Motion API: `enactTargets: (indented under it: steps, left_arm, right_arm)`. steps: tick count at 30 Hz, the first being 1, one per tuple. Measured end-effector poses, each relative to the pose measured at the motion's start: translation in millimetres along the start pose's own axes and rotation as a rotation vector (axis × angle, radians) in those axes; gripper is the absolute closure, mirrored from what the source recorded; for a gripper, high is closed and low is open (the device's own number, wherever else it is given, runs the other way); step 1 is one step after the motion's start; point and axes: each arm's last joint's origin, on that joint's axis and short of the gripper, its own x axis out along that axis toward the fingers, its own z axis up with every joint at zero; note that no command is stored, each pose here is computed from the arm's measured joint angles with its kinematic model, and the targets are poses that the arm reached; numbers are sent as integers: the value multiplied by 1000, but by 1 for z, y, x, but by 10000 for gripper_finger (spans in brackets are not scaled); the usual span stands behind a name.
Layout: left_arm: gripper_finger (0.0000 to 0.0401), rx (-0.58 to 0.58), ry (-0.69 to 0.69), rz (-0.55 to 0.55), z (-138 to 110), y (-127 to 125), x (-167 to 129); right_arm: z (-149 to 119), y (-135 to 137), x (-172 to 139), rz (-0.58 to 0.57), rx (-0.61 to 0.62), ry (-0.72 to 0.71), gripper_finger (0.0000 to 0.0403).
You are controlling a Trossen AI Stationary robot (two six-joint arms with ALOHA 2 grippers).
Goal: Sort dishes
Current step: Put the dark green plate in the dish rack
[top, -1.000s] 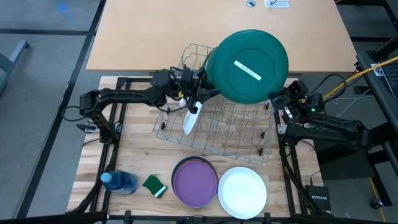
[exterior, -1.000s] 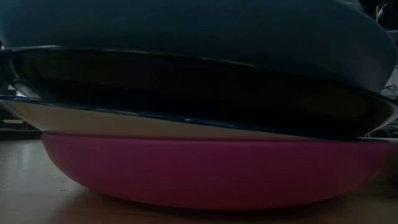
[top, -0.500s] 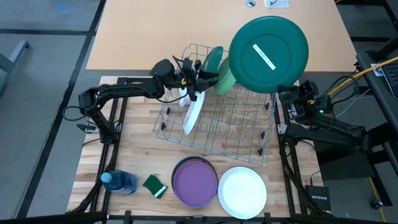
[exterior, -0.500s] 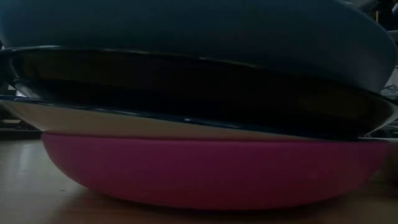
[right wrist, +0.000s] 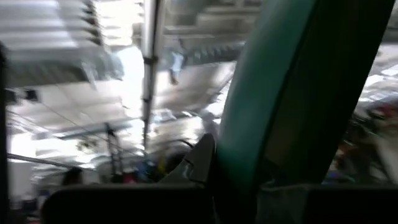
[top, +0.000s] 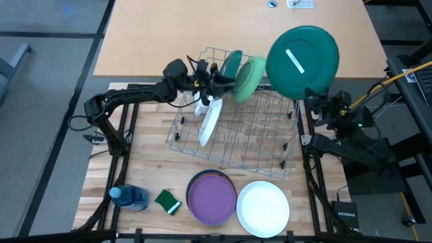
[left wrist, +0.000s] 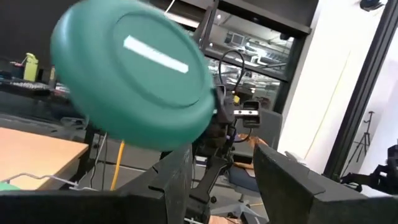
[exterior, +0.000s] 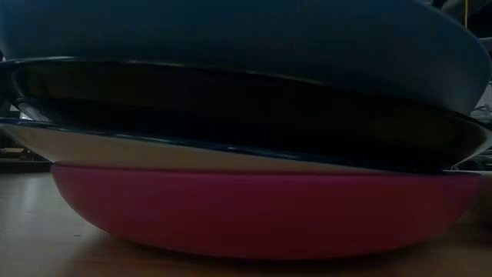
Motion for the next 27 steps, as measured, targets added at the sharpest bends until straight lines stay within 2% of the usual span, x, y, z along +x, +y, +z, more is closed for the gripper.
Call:
enactTargets:
  steps: [8, 15, 18, 24, 27]
  left_arm:
    - [242, 39, -2, 7, 1, 2, -1]
    - [242, 44, -7, 27, 4, 9, -6]
    - [242, 43, -8, 32, 4, 11, -6]
    - [242, 43, -3, 32, 4, 10, -6]
    - [242, 42, -2, 32, 4, 10, -6]
  right_arm:
    - [-16, -14, -16, -347, -28, 149, 371]
    - [-28, -19, -15, -443, -4, 244, 371]
    - [-33, -21, -10, -470, 50, 249, 371]
    - [-60, -32, -5, -609, 113, 311, 370]
    - [-68, -35, 1, -622, 116, 295, 370]
